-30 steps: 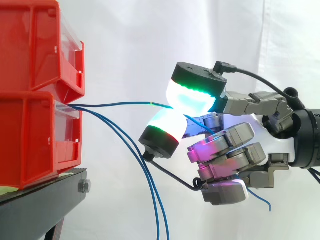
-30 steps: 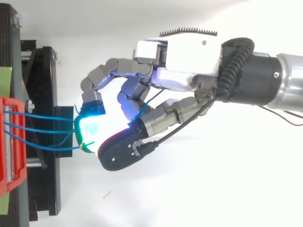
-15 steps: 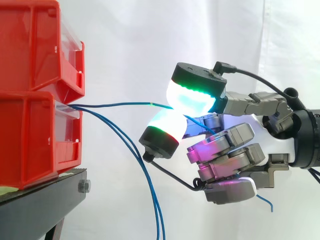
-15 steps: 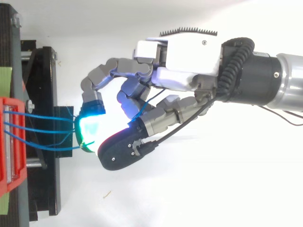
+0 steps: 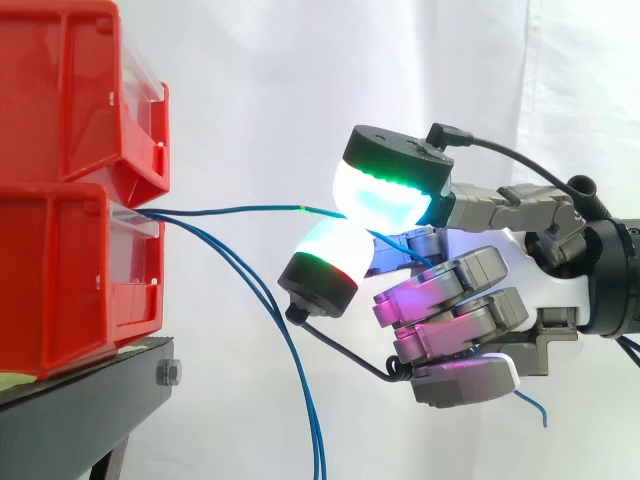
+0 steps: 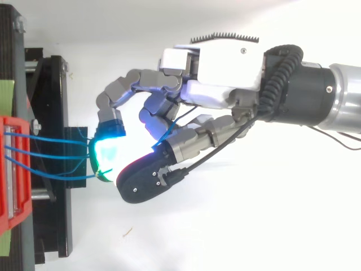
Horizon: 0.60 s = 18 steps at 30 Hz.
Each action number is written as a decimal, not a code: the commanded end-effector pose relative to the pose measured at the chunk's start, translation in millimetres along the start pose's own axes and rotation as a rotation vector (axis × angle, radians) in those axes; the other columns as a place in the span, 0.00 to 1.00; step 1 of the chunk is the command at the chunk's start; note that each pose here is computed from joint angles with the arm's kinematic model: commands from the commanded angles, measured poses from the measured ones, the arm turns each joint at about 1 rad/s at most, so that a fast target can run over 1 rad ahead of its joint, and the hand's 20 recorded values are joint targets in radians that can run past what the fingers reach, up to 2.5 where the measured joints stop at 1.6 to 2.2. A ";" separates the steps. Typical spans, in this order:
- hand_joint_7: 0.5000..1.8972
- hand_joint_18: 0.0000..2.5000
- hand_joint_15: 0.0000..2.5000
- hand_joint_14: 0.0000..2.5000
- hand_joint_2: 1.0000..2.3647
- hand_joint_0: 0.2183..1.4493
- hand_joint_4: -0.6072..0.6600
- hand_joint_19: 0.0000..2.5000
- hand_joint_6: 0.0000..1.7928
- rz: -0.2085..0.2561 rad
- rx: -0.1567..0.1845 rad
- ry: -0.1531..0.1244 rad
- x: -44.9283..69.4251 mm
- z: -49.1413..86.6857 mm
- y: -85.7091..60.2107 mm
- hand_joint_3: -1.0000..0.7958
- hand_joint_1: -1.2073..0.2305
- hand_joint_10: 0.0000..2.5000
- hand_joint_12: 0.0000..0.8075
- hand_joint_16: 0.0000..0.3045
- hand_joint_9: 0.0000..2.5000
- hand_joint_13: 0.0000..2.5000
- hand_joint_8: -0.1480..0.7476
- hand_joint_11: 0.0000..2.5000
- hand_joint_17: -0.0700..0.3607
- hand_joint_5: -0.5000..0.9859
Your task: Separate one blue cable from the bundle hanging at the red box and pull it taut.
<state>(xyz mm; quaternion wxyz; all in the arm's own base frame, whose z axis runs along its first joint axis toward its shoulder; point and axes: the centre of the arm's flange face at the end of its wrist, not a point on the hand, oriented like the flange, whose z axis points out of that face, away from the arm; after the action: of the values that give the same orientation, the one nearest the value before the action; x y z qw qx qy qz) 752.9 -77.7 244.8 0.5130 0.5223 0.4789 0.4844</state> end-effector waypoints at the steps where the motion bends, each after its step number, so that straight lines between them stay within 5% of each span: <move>1: 0.54 0.54 0.49 0.70 0.01 0.34 0.46 0.50 0.50 0.000 0.000 0.000 0.0 0.0 -0.1 0.52 0.27 0.61 0.49 0.16 0.37 0.42 0.58 0.47 0.42 0.25; 18: 0.54 0.54 0.49 0.70 0.01 0.35 0.46 0.50 0.50 0.000 0.000 0.000 0.0 0.0 -0.1 0.51 0.27 0.61 0.49 0.16 0.37 0.42 0.58 0.48 0.42 0.25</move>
<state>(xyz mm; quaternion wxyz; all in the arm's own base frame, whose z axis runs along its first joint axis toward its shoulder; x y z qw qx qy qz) 753.0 -77.7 245.0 0.5131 0.5223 0.4787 0.4846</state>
